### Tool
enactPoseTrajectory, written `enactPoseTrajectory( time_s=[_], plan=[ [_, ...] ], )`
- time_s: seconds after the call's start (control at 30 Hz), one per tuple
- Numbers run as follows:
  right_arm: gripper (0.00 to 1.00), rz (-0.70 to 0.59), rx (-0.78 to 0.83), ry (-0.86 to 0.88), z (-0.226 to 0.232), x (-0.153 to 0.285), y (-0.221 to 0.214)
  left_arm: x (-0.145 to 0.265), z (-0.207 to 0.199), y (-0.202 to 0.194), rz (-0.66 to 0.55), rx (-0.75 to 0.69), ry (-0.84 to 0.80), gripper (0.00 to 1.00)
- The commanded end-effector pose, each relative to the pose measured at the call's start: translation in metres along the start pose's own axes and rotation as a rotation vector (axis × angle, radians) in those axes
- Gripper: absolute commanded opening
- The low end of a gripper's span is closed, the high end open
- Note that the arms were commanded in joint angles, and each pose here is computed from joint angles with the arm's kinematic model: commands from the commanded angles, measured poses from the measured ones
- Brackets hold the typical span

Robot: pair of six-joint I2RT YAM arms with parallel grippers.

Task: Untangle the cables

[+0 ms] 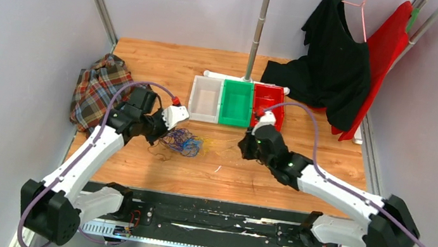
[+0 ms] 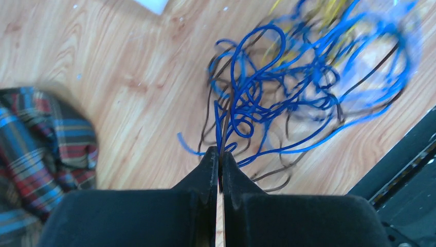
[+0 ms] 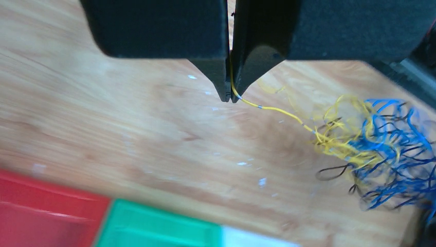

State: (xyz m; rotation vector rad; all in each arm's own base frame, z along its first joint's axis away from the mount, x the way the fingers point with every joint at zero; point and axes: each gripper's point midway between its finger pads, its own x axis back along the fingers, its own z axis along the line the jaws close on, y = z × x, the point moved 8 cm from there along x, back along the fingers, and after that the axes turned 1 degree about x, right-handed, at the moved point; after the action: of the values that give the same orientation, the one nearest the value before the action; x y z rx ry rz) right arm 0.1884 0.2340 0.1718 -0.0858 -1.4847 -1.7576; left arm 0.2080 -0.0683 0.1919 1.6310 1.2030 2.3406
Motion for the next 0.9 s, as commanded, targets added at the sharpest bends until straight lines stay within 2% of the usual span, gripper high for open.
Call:
enactPoseTrajectory(
  time_s=[0.0,0.13,0.27,0.37,0.43,0.63,0.87],
  plan=[
    [0.01,-0.053,-0.021,-0.286,-0.058,0.026,-0.006,0.026,0.01,-0.017,0.121,-0.066,0.124,0.01],
    [0.01,-0.134,-0.069,-0.399,-0.089,0.057,0.001,0.034,0.015,-0.029,0.191,-0.128,0.209,0.01],
    [0.01,-0.208,-0.14,-0.5,-0.12,0.093,0.013,0.035,0.025,-0.048,0.31,-0.215,0.324,0.01],
    [0.01,-0.257,-0.175,-0.483,-0.13,0.109,0.023,0.03,0.025,-0.058,0.343,-0.237,0.344,0.01],
    [0.01,-0.259,-0.173,-0.432,-0.128,0.112,0.03,0.027,0.019,-0.056,0.29,-0.202,0.297,0.01],
    [0.01,-0.244,-0.123,-0.156,-0.101,0.104,0.05,0.024,-0.001,-0.016,0.018,-0.003,0.091,0.01],
    [0.01,-0.26,-0.082,-0.008,-0.081,0.105,0.079,0.025,-0.006,0.0,-0.036,0.051,-0.004,0.01]
  ],
)
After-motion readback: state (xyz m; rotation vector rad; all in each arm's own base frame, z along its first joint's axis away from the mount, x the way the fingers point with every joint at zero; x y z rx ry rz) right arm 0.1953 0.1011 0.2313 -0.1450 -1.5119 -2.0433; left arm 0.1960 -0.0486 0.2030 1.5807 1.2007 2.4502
